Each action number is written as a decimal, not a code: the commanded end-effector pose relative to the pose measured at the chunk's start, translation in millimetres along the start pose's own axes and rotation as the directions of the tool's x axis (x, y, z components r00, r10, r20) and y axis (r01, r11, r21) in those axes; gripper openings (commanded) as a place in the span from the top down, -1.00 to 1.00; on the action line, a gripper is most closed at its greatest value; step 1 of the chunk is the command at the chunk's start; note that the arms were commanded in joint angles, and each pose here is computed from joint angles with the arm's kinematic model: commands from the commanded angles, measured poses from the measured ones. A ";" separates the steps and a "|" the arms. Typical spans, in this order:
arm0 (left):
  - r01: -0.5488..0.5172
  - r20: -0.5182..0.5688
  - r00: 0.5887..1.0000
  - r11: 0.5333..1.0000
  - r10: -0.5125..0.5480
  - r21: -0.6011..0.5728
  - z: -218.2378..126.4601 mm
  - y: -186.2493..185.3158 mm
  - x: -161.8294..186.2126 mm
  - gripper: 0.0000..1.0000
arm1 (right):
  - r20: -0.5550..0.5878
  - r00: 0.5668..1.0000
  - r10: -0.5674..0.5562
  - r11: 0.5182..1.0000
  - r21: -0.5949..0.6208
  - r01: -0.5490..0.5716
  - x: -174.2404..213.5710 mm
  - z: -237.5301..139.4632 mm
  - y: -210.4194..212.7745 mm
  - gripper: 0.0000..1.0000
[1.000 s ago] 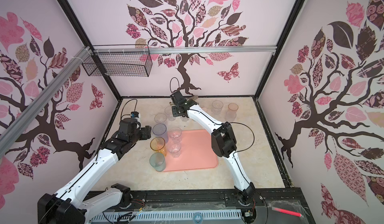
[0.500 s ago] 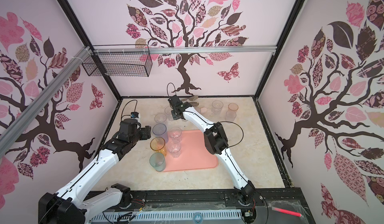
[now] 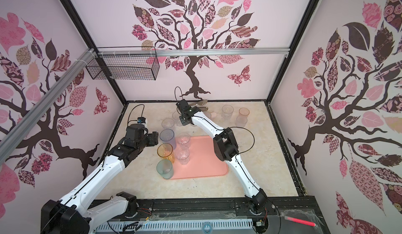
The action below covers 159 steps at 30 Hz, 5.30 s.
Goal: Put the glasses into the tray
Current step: 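Reach the right gripper to another clear faceted glass near the tongs and grasp it, then carry the clear glass with the right gripper to the tray edge nearest the robot, then lower the clear glass beside the teal glass and open the right gripper, then reach the right gripper back to the clear glasses beyond the tray and lower into one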
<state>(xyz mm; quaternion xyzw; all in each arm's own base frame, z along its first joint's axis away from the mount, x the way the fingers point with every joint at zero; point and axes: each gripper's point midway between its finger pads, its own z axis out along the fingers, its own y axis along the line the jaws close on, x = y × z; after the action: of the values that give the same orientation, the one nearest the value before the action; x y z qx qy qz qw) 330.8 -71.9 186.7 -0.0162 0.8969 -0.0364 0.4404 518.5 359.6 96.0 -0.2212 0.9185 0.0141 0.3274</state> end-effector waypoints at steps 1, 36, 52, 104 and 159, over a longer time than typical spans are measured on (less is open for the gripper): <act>-0.003 -0.006 1.000 1.000 0.003 0.000 2.9 1.8 4.6 -0.49 | 0.016 1.000 -0.006 1.000 -0.011 0.006 -11.0 -20.6 -3.1 0.92; 0.023 0.019 0.999 0.984 -0.027 0.175 -76.6 -40.2 -22.1 -0.43 | 0.108 0.967 0.232 0.969 -0.108 -0.221 22.1 -250.0 -44.2 0.96; 0.070 -0.033 0.997 0.993 -0.067 0.091 -63.7 -16.1 20.5 -0.43 | -0.141 0.990 -0.021 0.972 -0.237 -0.014 205.2 -247.9 75.6 1.00; 0.139 -0.066 0.988 0.990 -0.137 0.024 -44.2 15.0 46.2 -0.45 | -0.207 0.933 -0.295 0.882 -0.435 0.182 221.3 -229.9 194.3 0.53; 0.080 -0.016 0.997 0.996 -0.079 0.028 -55.4 11.7 13.1 -0.45 | -0.291 0.951 0.105 0.911 -0.355 -0.209 167.8 -220.0 63.3 0.07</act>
<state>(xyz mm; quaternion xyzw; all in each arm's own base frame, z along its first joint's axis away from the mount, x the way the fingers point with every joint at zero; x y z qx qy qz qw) 269.3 -60.2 182.4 -0.0506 0.9116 -0.0731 0.4014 218.1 336.0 147.5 -0.2169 0.9433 0.2203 0.1207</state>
